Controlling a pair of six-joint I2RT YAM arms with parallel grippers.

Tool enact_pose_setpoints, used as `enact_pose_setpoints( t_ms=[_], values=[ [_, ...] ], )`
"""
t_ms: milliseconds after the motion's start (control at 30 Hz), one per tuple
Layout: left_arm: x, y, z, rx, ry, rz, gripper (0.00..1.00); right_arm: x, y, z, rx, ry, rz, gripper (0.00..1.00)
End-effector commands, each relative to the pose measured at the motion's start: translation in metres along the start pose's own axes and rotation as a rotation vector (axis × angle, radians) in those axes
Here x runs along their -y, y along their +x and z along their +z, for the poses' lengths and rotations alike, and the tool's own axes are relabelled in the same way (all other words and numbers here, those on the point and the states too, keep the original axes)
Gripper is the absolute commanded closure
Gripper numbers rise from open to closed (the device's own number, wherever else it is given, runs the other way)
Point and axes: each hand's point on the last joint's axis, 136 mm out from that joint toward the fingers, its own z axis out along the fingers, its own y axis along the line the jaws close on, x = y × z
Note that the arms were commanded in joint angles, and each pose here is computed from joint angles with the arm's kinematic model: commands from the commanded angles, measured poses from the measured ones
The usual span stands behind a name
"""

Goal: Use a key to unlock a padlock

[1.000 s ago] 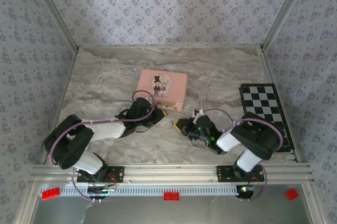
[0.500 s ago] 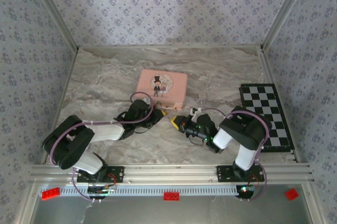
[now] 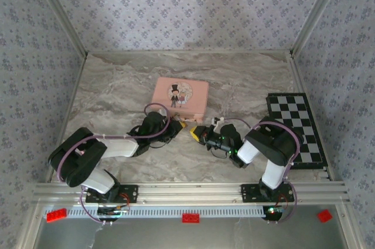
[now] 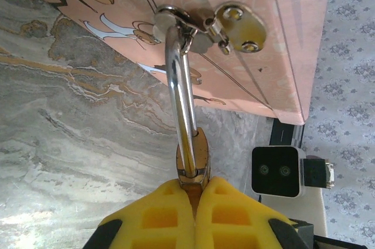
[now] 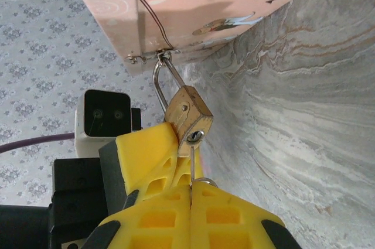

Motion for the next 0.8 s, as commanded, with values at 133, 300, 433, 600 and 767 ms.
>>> enact_pose_setpoints(
  t_ms=[133,300,433,600,767],
  values=[
    [0.030,-0.007,-0.003,0.024,0.117,0.017,1.00,-0.021,0.000,0.007,-0.032,-0.064,-0.019,1.00],
    [0.030,-0.008,-0.004,0.030,0.121,0.011,1.00,-0.014,-0.005,0.007,-0.025,-0.045,-0.003,1.00],
    [0.029,-0.009,-0.005,0.036,0.115,0.009,1.00,-0.006,-0.007,0.006,-0.019,-0.024,0.008,1.00],
    [0.027,-0.010,-0.006,0.044,0.111,0.006,1.00,0.003,-0.007,0.007,-0.016,-0.002,0.020,1.00],
    [0.026,-0.010,-0.006,0.043,0.108,0.006,1.00,-0.002,-0.006,0.010,-0.025,-0.014,0.010,1.00]
  ],
)
